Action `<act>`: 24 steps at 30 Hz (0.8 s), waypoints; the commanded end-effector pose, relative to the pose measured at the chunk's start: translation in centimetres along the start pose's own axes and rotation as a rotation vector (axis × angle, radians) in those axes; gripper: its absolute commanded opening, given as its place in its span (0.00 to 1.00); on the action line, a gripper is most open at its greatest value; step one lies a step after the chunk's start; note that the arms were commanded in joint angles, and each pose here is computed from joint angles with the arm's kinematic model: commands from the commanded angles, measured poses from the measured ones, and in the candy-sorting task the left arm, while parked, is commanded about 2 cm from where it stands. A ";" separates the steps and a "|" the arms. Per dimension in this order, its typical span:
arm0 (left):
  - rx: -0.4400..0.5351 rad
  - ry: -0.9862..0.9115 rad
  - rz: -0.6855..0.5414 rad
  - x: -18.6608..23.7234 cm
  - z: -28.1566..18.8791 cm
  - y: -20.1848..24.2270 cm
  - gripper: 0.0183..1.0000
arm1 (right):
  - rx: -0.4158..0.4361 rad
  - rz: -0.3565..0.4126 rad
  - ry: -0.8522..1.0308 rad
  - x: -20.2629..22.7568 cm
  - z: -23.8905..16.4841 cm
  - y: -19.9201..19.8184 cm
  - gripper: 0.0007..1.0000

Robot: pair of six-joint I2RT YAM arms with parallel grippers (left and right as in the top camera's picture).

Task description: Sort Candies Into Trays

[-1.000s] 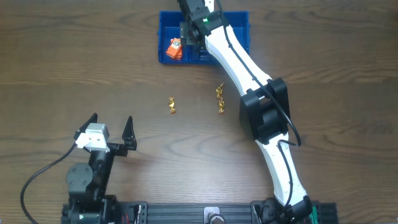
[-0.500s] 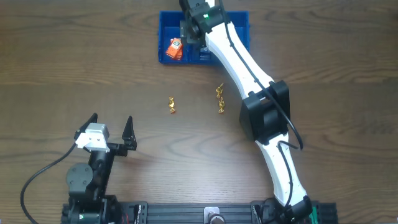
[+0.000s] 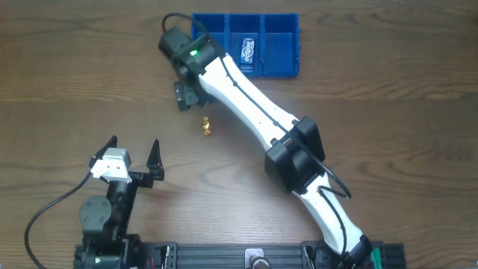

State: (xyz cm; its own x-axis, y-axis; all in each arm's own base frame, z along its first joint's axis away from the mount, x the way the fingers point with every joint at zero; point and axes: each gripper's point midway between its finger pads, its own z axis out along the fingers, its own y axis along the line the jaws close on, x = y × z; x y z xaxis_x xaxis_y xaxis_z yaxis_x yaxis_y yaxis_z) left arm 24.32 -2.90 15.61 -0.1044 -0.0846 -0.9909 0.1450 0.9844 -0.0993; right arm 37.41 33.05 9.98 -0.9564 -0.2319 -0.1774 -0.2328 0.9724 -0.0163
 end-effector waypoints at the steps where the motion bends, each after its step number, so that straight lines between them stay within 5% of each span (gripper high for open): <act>1: 0.016 0.053 0.000 1.7 0.0 -0.2 1.00 | 0.002 -0.001 0.041 1.9 1.0 0.8 1.00; 13: 0.016 0.053 0.000 1.7 0.0 -0.2 1.00 | 0.013 -0.008 0.102 4.4 7.4 0.6 1.00; 24: 0.016 0.053 0.000 1.7 0.0 -0.2 1.00 | -0.002 -0.033 0.061 4.1 7.5 2.0 0.67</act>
State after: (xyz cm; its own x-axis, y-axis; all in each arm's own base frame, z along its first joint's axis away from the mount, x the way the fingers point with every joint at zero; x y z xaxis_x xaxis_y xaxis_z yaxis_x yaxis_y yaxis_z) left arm 24.31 -2.95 15.60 -0.1050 -0.0846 -0.9909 0.1476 0.9840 -0.0996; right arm 34.10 33.96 0.99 -0.9604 -0.2646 -0.0869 -0.2638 0.9643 -0.0216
